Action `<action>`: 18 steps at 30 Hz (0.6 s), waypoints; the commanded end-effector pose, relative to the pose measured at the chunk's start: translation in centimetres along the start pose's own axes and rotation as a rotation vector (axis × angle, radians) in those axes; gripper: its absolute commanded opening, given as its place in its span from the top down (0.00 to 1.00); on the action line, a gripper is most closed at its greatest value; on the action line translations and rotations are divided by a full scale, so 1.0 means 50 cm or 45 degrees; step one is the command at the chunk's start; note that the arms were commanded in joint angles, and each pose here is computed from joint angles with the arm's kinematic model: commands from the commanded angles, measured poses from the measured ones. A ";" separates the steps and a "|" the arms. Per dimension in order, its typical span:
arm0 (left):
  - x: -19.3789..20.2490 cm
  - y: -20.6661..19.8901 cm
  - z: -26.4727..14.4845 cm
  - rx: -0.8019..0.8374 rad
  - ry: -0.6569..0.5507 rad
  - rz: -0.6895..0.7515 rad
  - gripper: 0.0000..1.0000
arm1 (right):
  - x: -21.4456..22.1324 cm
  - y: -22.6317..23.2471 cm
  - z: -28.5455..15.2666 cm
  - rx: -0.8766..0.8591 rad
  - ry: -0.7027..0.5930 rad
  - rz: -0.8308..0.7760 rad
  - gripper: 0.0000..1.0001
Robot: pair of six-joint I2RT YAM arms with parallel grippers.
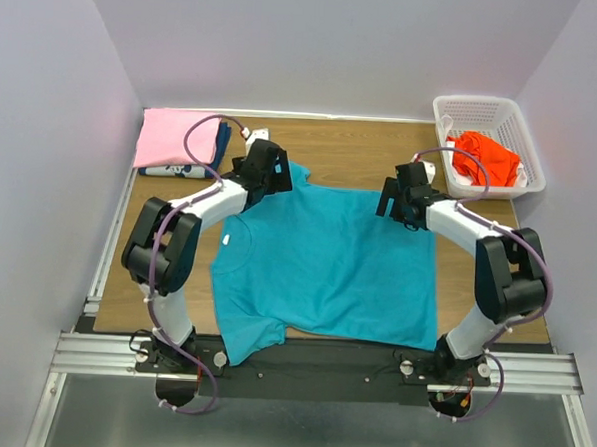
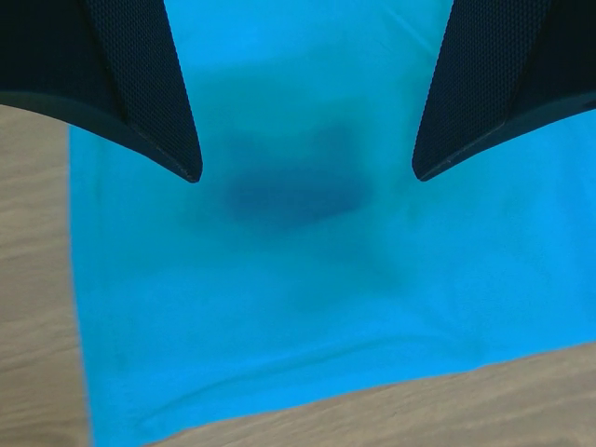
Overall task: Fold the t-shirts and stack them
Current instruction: Flatten the tshirt out
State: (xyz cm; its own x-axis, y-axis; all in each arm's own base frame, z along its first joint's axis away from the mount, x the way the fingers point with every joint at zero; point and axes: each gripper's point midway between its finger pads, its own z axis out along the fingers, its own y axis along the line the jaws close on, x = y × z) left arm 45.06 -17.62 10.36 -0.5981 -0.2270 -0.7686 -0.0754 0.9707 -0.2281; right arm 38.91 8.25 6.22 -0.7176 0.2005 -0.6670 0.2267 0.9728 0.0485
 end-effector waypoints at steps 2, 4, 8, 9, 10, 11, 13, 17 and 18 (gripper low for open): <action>0.036 -0.003 0.038 -0.009 0.095 0.056 0.02 | -0.010 0.035 0.047 -0.081 0.052 -0.040 0.00; 0.044 0.003 0.058 -0.029 0.125 0.064 0.02 | -0.010 0.040 0.068 -0.080 0.072 -0.047 0.00; 0.056 0.022 0.092 -0.010 0.193 0.039 0.02 | -0.005 0.042 0.105 -0.075 0.110 -0.055 0.00; 0.062 0.026 0.106 -0.003 0.212 0.032 0.02 | -0.004 0.039 0.111 -0.072 0.116 -0.050 0.00; 0.064 0.027 0.111 0.016 0.232 0.022 0.02 | 0.006 0.037 0.125 -0.062 0.137 -0.054 0.00; 0.065 0.039 0.124 0.005 0.239 0.012 0.02 | 0.001 0.036 0.132 -0.055 0.136 -0.050 0.00; 0.066 0.041 0.134 0.014 0.251 0.016 0.02 | 0.002 0.034 0.145 -0.048 0.144 -0.058 0.00; 0.067 0.035 0.165 0.052 0.289 0.025 0.02 | -0.004 0.039 0.171 -0.054 0.154 -0.061 0.00; 0.064 0.034 0.171 0.052 0.289 0.023 0.02 | -0.008 0.042 0.174 -0.057 0.151 -0.062 0.00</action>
State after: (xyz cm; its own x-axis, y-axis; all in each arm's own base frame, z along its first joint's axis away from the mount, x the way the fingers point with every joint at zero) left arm 49.71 -16.14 3.86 -0.7175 -0.2186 -0.6614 -0.0854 0.9699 -0.2280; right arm 45.38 8.94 2.40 -0.7616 0.1718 -0.6249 0.1817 0.9822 0.0485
